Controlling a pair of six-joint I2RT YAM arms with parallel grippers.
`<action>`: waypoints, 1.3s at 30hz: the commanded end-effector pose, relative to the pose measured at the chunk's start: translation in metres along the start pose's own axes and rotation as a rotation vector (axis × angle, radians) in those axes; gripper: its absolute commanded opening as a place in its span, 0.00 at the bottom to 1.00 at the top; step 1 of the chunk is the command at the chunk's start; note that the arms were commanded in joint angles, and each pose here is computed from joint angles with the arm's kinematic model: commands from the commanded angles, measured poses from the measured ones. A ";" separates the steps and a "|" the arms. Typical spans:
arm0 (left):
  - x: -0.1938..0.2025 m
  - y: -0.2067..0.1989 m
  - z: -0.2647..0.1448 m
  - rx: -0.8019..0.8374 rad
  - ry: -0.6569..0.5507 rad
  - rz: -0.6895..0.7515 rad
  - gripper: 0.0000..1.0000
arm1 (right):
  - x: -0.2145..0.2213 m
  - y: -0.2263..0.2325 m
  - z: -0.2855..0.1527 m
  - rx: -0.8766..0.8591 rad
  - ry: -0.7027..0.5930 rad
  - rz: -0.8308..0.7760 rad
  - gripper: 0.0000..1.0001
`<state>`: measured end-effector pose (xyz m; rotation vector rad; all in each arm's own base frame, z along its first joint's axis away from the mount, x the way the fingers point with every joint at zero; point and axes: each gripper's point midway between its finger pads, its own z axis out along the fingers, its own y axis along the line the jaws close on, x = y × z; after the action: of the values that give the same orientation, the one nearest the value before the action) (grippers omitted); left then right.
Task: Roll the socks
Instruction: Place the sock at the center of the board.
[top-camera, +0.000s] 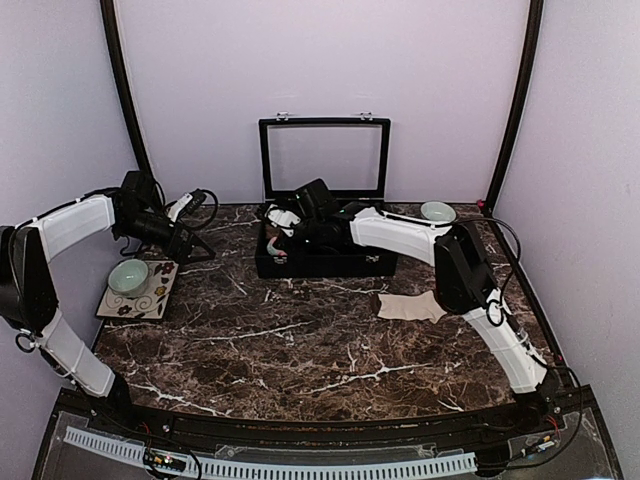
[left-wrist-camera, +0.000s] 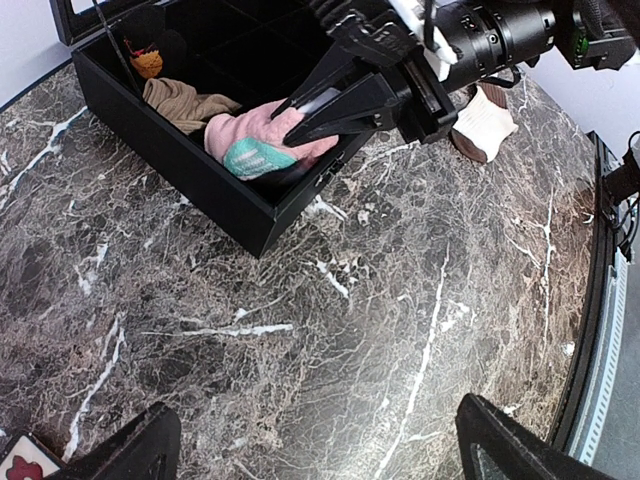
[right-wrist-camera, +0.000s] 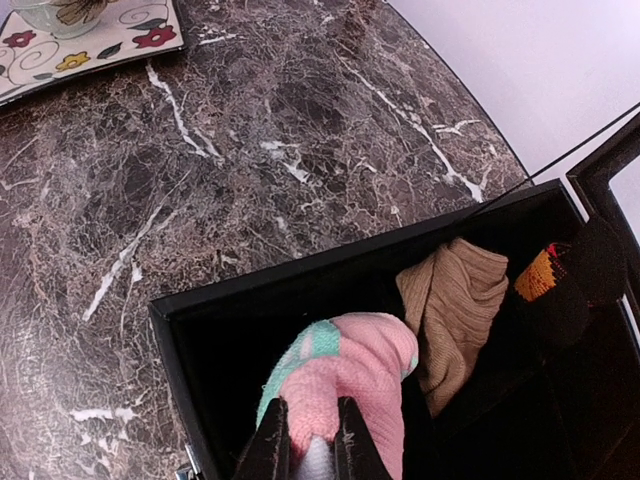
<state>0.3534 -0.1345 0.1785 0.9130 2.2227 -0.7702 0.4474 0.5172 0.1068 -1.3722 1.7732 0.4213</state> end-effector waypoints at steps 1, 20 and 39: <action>-0.003 -0.008 -0.008 -0.004 -0.018 0.018 0.99 | 0.061 0.009 0.026 -0.043 0.167 0.085 0.00; -0.005 -0.008 -0.010 -0.008 -0.015 0.019 0.99 | 0.073 0.001 0.028 0.011 0.180 0.180 0.40; 0.000 0.006 -0.044 -0.174 -0.012 0.046 0.99 | -0.039 -0.057 -0.108 0.252 -0.130 0.440 1.00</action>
<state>0.3507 -0.1177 0.1930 0.8876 2.2125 -0.6441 0.4433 0.4759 0.1465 -1.1180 1.9687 0.4786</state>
